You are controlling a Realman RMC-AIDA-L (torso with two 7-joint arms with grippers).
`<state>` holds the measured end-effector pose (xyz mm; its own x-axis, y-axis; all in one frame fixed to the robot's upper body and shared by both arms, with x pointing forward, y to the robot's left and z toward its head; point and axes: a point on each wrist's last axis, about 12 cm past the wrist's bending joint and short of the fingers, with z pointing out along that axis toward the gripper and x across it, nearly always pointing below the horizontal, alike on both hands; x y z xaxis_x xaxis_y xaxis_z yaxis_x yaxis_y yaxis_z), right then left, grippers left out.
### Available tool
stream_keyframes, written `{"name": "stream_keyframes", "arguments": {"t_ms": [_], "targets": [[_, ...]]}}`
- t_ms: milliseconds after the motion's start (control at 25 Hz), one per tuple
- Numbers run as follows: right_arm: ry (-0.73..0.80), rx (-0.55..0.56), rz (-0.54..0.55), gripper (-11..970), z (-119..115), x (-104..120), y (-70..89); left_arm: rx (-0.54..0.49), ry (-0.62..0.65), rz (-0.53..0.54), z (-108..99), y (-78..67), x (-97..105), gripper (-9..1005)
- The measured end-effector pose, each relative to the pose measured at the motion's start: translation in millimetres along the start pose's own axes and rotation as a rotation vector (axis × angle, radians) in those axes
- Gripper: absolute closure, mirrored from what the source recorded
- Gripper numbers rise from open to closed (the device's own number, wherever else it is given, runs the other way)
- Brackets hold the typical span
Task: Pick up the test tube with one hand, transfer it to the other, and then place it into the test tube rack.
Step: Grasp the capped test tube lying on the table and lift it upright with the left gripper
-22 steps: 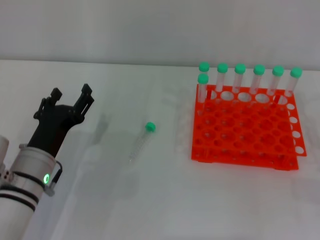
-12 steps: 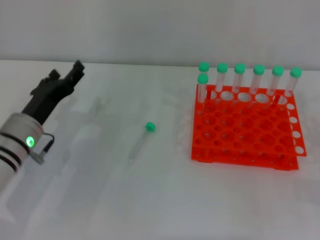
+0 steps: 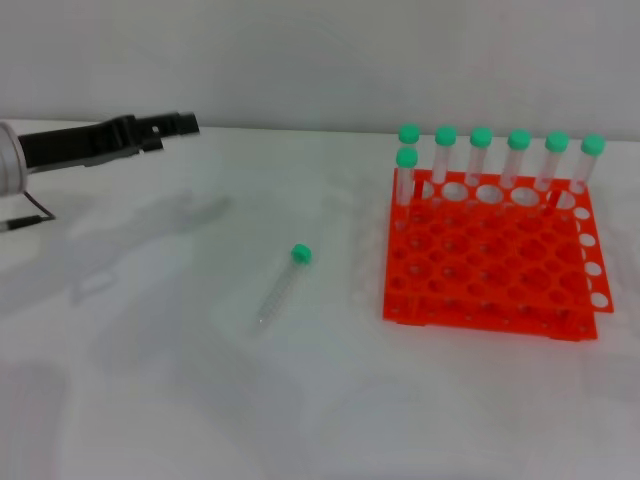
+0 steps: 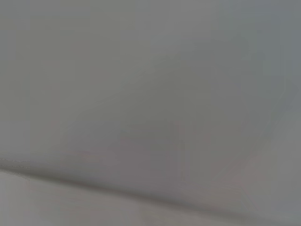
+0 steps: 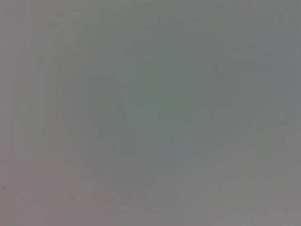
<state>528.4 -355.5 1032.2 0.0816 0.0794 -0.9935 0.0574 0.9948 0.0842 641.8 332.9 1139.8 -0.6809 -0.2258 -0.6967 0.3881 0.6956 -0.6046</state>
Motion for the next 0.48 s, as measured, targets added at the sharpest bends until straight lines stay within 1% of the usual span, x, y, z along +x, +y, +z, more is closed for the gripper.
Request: {"name": "stream_keyframes", "arguments": {"t_ms": [120, 240, 360, 480], "targets": [[-0.004, -0.005, 0.001, 146, 2.6, -1.1, 1.7, 0.004, 0.149, 0.037, 1.3, -15.1, -18.3, 136], [-0.006, -0.009, 0.001, 145, 4.6, -1.9, 3.1, -0.041, 0.285, 0.039, 6.4, -27.7, -29.8, 136], [-0.009, -0.014, 0.001, 145, 7.0, -2.8, 4.8, -0.106, 0.423, 0.035, 15.8, -37.1, -31.7, 136], [-0.010, -0.015, 0.001, 145, 7.7, -3.1, 5.2, -0.144, 0.519, 0.048, 31.5, -50.5, -30.6, 137]]}}
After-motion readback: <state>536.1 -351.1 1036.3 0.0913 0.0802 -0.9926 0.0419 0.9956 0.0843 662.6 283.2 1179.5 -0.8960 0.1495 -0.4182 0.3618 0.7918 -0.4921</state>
